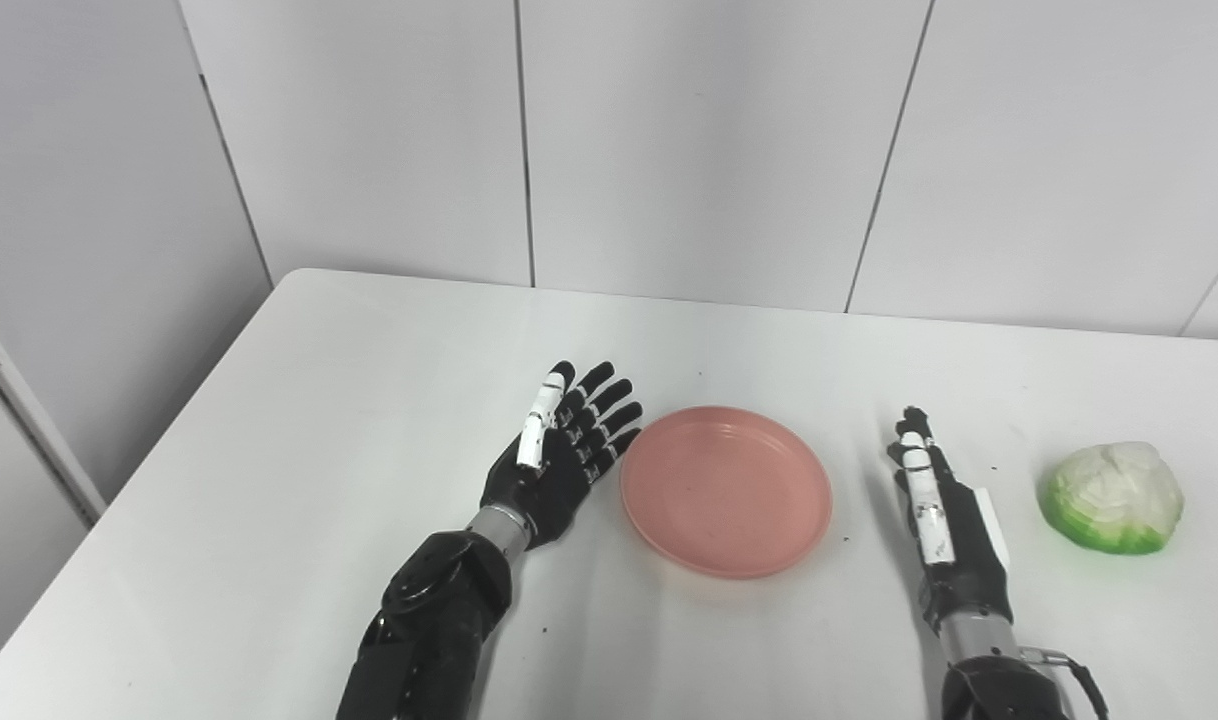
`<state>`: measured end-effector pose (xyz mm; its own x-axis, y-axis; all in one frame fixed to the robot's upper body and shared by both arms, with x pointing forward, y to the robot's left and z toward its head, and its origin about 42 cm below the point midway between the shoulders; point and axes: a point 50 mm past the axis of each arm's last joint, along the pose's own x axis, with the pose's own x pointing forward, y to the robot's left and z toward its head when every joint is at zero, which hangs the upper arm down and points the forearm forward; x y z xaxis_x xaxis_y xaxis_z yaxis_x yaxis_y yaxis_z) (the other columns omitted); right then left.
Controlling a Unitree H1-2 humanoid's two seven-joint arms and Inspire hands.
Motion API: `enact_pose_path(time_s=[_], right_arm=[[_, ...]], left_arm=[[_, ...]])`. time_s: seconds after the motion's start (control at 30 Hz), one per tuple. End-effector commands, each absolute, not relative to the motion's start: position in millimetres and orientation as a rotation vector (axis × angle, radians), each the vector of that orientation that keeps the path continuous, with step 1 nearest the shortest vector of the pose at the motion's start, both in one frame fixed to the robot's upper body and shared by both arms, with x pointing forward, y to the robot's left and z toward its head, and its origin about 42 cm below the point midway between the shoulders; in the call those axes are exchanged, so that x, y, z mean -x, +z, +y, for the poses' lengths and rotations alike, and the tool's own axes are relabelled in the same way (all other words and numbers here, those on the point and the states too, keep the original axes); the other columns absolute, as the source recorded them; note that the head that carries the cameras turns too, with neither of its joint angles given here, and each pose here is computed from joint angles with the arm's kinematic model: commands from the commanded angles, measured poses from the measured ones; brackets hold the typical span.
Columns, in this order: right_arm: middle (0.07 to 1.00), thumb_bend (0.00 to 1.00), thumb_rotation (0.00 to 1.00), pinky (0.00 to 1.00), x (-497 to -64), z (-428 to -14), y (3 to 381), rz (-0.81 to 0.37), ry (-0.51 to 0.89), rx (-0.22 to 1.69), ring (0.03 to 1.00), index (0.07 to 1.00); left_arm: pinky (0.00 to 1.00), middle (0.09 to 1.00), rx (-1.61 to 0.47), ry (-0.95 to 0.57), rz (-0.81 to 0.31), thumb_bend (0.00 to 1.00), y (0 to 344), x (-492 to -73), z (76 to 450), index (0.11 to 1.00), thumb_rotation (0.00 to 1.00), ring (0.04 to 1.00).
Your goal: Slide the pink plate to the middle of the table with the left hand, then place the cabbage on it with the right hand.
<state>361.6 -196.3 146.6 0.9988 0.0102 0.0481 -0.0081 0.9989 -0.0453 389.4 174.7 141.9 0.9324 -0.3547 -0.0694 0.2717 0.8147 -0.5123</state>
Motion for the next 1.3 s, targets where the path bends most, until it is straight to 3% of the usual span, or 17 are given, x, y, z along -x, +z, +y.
enact_pose_path(time_s=[0.0, 0.43, 0.87, 1.1, 1.27], right_arm=[[0.955, 0.18, 1.0, 0.97, -367.6, -189.6, 163.0, -0.124, 0.006, 0.051, 0.943, 0.951], [0.95, 0.23, 1.0, 0.97, -367.9, -182.2, 162.9, -0.108, -0.011, 0.03, 0.941, 0.948], [0.957, 0.21, 1.0, 0.94, -373.8, -181.9, 169.0, -0.145, -0.03, 0.081, 0.945, 0.958], [0.947, 0.25, 1.0, 0.93, -380.7, -183.2, 181.6, -0.222, -0.063, 0.198, 0.941, 0.95], [0.926, 0.4, 1.0, 0.87, -384.7, -182.7, 200.0, -0.332, -0.111, 0.296, 0.908, 0.927]], left_arm=[[0.93, 0.949, 0.514, -0.396, 0.104, 0.43, 160.6, -392.4, 169.8, 0.941, 1.0, 0.936], [0.93, 0.95, 0.499, -0.431, 0.122, 0.43, 156.4, -389.3, 173.6, 0.942, 1.0, 0.94], [0.94, 0.947, 0.46, -0.38, 0.111, 0.44, 152.3, -390.9, 184.6, 0.933, 1.0, 0.94], [0.94, 0.955, 0.45, -0.374, 0.109, 0.45, 141.8, -395.0, 198.9, 0.943, 1.0, 0.942], [0.95, 0.956, 0.455, -0.377, 0.113, 0.45, 132.1, -398.8, 211.8, 0.945, 1.0, 0.944]])
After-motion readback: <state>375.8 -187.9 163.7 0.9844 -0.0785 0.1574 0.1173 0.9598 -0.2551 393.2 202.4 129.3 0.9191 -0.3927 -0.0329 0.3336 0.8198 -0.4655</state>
